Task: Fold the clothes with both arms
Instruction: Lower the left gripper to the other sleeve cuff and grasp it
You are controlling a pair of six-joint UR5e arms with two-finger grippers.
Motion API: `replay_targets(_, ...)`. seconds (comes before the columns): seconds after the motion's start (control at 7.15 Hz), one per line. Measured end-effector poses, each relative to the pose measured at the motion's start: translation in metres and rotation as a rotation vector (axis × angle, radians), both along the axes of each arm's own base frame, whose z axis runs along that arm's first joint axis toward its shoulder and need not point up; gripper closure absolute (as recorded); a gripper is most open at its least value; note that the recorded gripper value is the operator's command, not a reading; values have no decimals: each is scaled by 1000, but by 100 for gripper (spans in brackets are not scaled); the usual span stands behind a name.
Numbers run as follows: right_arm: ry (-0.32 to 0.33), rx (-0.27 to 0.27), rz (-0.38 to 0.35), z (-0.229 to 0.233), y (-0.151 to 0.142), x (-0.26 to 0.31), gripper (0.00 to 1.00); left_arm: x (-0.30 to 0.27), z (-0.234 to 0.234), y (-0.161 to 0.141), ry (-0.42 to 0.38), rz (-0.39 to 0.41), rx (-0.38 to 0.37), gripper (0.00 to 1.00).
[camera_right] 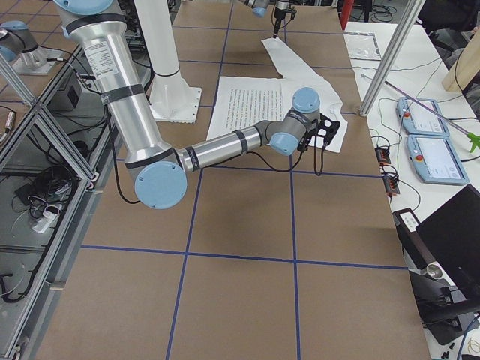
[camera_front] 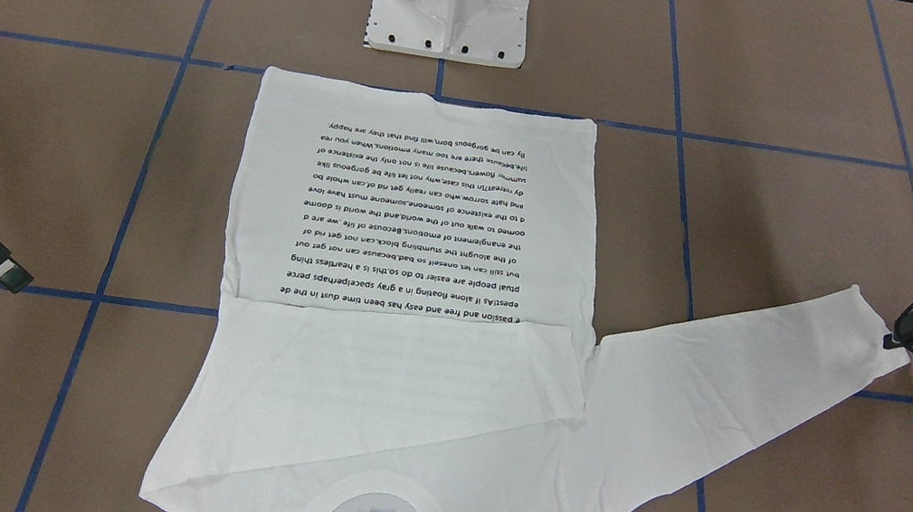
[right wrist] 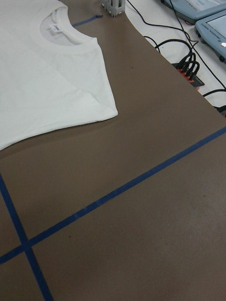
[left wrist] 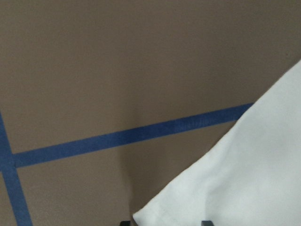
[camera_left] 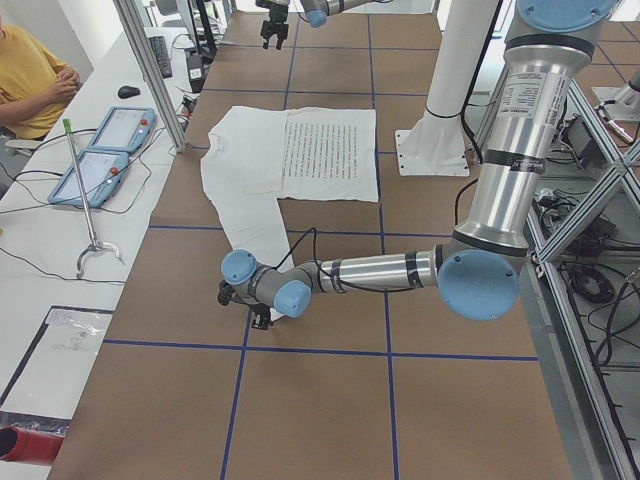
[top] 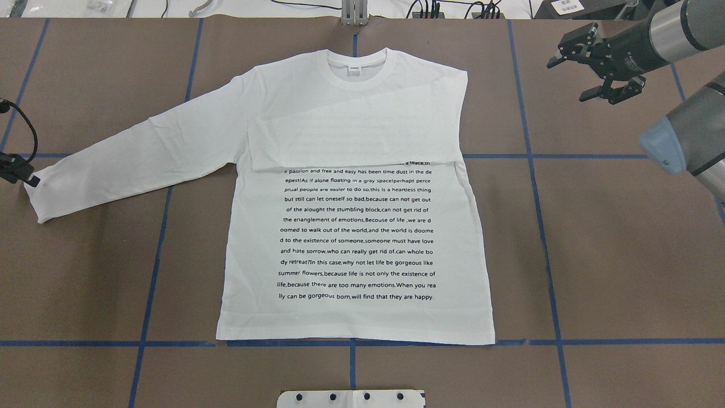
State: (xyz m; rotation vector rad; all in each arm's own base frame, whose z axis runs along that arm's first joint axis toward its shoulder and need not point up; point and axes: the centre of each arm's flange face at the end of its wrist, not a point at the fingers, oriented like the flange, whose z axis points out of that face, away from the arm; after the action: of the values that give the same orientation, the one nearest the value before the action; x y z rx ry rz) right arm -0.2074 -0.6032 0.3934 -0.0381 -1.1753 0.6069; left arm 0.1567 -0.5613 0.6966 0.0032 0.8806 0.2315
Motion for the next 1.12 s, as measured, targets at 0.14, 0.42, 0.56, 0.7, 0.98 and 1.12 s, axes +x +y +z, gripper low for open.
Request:
replay_targets(0.14,0,0,0,0,0,0,0,0,2,0,-3,1,0,47)
replay_targets(0.42,0,-1,-1,0,0,0,0,-1,5,1,-7,1,-4,71)
replay_targets(0.56,0,-1,-1,0,0,-1,0,-1,6,1,-9,1,-6,82)
replay_targets(0.7,-1,-1,-2,0,0,-1,0,-1,6,1,-10,-1,-8,93)
replay_targets(0.98,0,-5,-3,1,0,-1,0,3,7,2,-12,5,-10,100)
replay_targets(1.12,1,-6,-4,1,0,-1,0,5,6,2,-11,8,-9,100)
